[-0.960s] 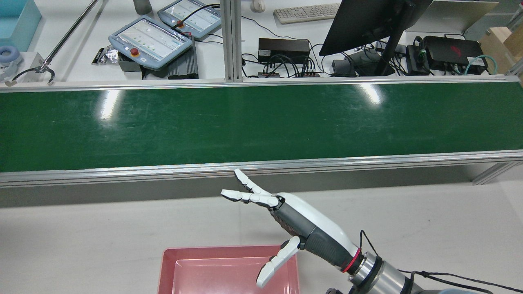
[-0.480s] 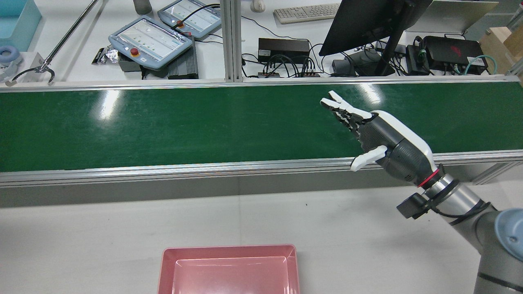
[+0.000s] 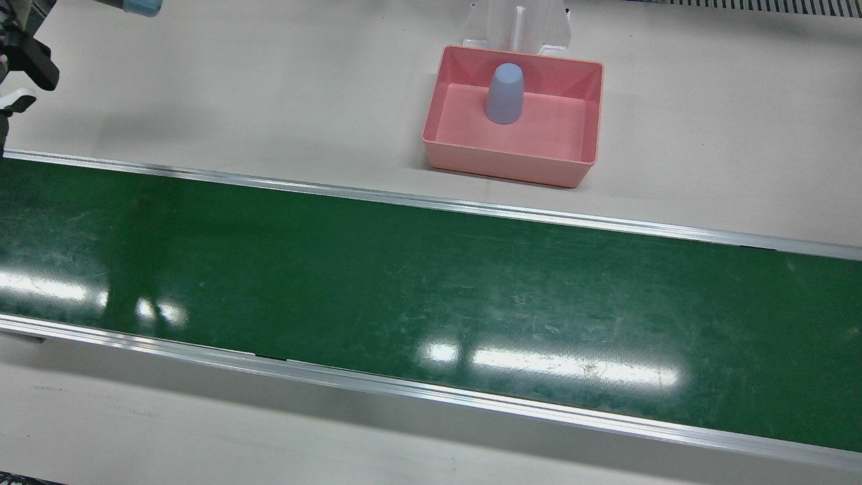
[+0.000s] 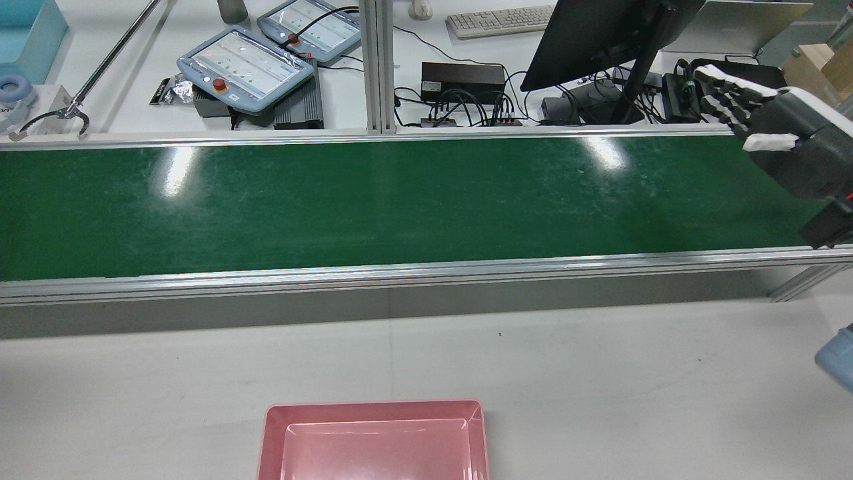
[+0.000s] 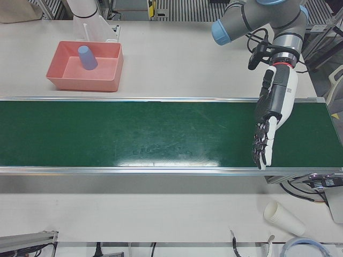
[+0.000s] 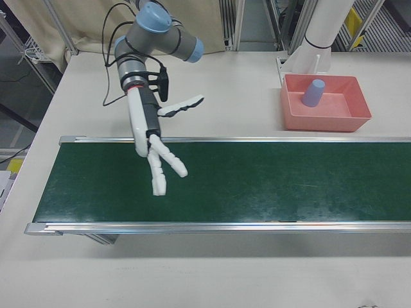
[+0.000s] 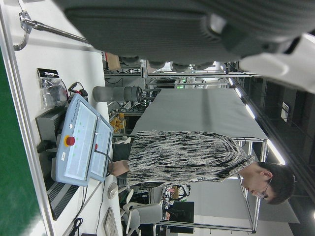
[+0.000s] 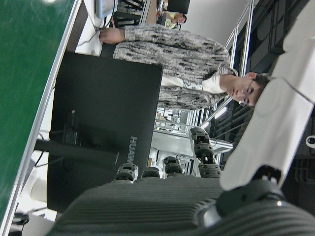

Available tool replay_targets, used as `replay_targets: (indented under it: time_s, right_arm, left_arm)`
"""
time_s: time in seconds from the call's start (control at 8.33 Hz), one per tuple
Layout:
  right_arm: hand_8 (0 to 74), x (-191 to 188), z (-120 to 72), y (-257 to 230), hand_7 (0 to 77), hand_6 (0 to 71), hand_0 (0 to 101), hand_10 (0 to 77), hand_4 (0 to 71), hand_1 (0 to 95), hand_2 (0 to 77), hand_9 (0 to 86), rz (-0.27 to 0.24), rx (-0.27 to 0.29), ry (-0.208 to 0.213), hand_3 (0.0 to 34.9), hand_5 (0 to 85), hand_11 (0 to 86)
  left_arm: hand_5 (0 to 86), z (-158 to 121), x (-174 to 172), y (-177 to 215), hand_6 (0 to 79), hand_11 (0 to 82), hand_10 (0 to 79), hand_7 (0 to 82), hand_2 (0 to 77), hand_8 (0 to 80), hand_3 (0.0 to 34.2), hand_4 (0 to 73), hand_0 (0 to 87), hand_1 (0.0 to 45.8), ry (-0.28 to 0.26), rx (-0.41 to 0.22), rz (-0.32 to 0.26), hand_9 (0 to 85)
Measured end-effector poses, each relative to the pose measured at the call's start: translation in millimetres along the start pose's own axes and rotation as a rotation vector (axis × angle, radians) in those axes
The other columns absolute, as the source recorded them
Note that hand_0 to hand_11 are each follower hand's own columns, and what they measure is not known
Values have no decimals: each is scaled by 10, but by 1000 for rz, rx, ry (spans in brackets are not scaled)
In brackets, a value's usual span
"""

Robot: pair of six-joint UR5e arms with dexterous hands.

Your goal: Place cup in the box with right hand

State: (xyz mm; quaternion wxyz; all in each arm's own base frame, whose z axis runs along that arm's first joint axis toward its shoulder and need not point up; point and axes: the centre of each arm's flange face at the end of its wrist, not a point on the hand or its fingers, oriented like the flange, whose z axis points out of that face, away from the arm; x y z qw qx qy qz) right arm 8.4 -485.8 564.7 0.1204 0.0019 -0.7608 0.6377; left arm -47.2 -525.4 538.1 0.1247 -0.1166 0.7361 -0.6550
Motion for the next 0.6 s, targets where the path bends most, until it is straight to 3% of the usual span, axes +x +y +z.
replay_targets:
  time_s: [0.24, 0.6]
  right_arm:
    - [0, -378, -316, -735, 60, 38, 468, 22, 0, 120, 11, 5, 11, 47, -53, 1, 33, 49]
    - [0, -555, -547, -1071, 76, 27, 468, 27, 0, 120, 11, 22, 12, 74, -90, 0, 38, 60]
  left_arm:
    - [5, -1, 4, 0, 0, 0, 0, 5, 5, 0, 0, 11, 0, 5, 1, 0, 0, 0]
    - [5, -1, 3, 0, 0, 0, 0, 5, 5, 0, 0, 11, 1, 5, 1, 0, 0, 0]
